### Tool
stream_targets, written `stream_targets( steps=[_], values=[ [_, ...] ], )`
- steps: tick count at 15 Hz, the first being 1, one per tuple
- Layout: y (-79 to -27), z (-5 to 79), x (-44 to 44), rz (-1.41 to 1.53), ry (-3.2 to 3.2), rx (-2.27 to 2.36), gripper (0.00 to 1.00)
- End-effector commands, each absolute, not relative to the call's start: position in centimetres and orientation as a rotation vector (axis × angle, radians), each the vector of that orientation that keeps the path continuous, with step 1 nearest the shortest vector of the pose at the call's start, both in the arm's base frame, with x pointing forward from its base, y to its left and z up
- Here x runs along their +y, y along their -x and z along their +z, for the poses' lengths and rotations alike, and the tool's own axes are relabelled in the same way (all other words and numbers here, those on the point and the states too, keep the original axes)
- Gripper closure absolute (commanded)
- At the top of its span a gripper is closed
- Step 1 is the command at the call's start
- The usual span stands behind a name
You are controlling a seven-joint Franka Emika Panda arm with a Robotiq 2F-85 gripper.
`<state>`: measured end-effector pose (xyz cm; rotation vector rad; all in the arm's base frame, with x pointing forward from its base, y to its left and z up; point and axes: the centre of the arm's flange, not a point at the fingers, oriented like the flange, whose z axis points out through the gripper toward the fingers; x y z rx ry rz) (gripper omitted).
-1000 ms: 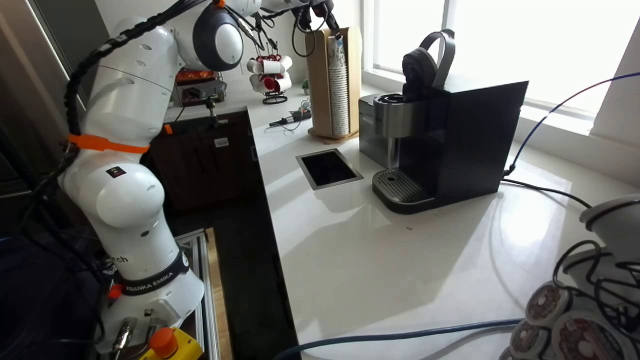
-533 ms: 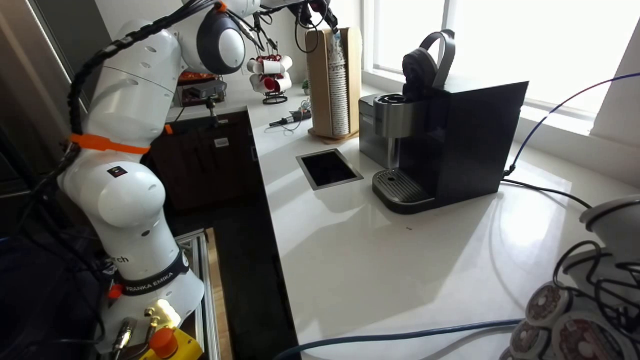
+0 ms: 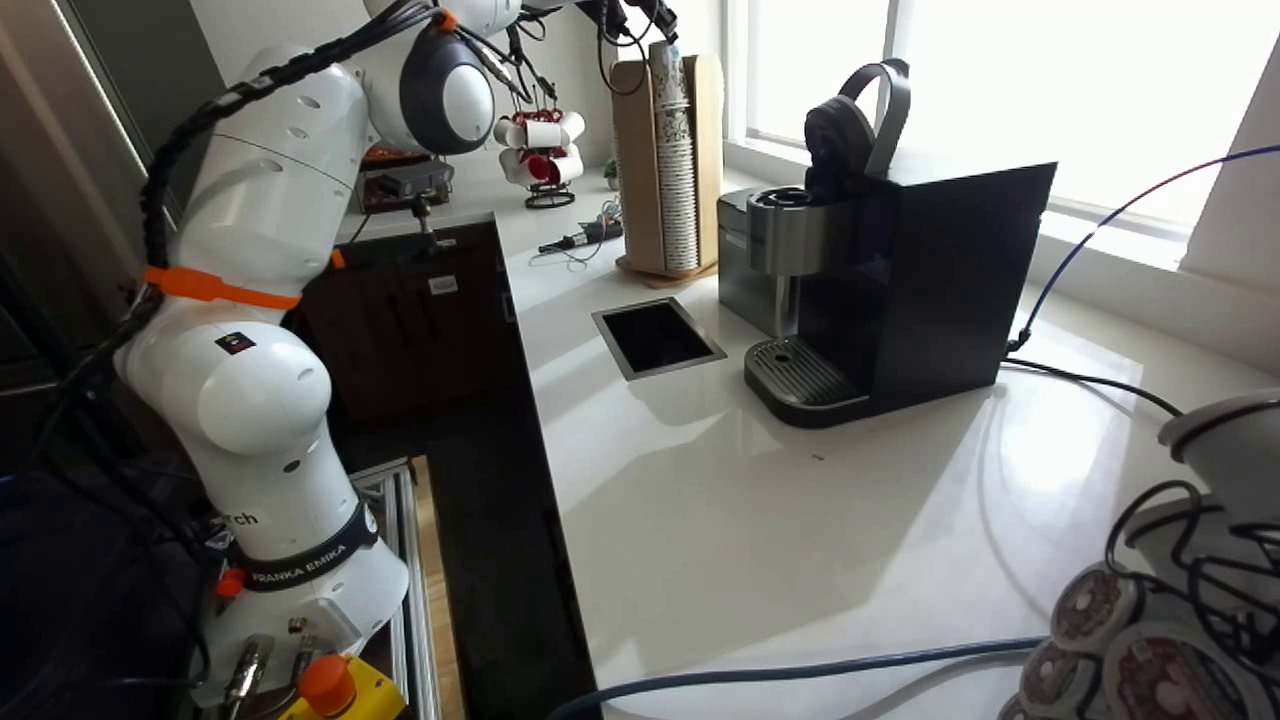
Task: Remove two cups from the pile, place one on the rack and place the other on the counter top to the right of the coffee maker
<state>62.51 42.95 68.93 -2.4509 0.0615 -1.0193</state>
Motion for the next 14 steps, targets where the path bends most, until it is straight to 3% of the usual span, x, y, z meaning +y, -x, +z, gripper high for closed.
stream_targets(
  steps=[1,12,13,14],
  values=[
    [-63.8,69.8,44.5,-1.058,2.396,0.060,0.99],
    [-63.0,69.9,43.5,-1.078,2.397,0.077,0.99],
    [-62.8,69.8,43.5,-1.077,2.396,0.077,0.94],
    [-62.7,69.8,43.5,-1.084,2.395,0.077,0.98]
  ],
)
